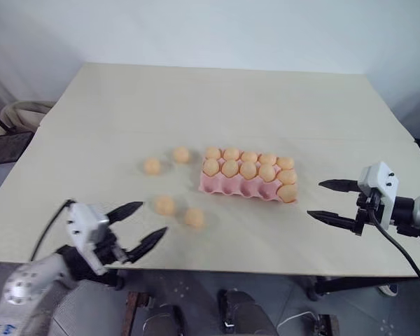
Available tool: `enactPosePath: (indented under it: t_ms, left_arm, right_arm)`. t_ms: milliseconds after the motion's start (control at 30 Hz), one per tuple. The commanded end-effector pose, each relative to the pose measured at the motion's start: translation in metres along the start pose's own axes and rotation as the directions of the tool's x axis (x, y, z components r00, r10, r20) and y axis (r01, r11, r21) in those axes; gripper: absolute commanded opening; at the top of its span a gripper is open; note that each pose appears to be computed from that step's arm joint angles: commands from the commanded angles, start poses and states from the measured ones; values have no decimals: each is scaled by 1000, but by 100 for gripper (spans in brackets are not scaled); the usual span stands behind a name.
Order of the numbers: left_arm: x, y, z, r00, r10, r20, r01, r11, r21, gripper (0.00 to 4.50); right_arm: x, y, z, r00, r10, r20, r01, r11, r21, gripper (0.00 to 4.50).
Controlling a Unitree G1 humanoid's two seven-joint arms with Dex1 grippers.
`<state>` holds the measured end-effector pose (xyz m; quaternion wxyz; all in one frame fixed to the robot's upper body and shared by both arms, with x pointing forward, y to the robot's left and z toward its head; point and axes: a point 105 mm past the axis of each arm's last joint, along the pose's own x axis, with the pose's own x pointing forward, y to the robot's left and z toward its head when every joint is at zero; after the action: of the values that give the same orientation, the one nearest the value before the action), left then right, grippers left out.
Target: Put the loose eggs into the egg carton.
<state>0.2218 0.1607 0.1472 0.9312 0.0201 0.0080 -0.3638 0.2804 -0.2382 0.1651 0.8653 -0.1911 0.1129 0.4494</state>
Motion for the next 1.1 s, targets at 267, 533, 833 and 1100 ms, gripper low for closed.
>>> enactPosePath:
  t_ms: [267, 533, 833, 1100]
  left_arm:
    - [51, -26, -6, 997, 74, -28, -75, 996, -50, 446]
    - [76, -38, -16, 992, 29, -122, -43, 992, -117, 446]
    - [82, -36, -30, 966, 2, -257, -46, 986, -163, 446]
    - [89, -33, -36, 946, -18, -323, -34, 987, -156, 446]
  right_arm:
    - [-8, -4, 10, 1000, -1, 7, 1, 999, -36, 450]
    - [-10, -2, 9, 1000, -10, -5, 10, 999, -33, 450]
    - [-16, 3, 5, 999, -37, -14, 37, 999, -22, 450]
    - [-21, 6, 5, 998, -57, -18, 57, 998, -14, 450]
